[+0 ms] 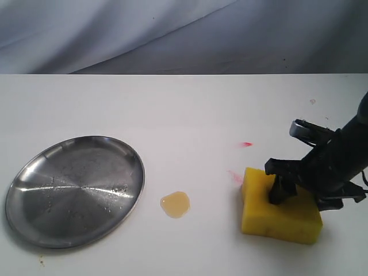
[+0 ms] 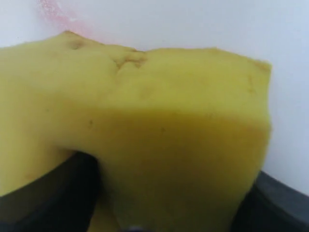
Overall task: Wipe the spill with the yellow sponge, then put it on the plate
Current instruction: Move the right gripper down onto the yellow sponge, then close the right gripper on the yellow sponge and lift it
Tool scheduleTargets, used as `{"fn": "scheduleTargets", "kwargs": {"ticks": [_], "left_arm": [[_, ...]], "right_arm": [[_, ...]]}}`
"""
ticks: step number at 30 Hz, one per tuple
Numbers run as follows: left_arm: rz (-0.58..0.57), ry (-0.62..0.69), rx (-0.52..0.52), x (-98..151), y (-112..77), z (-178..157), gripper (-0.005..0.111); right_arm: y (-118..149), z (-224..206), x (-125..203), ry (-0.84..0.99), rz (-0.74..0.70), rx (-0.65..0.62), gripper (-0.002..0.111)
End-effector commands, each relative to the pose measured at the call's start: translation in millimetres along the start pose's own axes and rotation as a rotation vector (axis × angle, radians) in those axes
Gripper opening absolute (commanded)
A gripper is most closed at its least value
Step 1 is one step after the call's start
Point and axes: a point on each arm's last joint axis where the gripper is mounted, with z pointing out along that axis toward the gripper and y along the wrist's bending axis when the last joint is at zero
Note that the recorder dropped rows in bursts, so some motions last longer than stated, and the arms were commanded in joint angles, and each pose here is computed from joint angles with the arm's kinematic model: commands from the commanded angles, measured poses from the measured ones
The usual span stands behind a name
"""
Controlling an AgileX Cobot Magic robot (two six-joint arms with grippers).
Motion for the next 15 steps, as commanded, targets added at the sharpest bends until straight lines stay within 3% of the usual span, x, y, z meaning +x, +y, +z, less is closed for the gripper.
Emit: {"fn": "scheduleTargets", "kwargs": {"ticks": [1,3,6,9,15], "left_arm": [[-0.007,-0.013,-0.003,-2,0.3,0,0.0],[-0.007,-0.013,-0.003,-2,0.3,0,0.0],[-0.007,-0.013,-0.003,-2,0.3,0,0.0],[-0.007,-0.013,-0.003,-2,0.3,0,0.0],[-0.007,-0.013,-0.003,-2,0.3,0,0.0]], "right_arm": [[7,17,1,0.003,-0.075,0.024,0.026],[10,10,3,-0.006,-0.136,0.016,0.0],[18,-13,7,-0.061,-0.192,-0.004,0.0],[46,-30,24,-0.081,-0.325,-0.028,0.0],[104,-13,40,-0.154,-0.44,-0.061,0.0]]}}
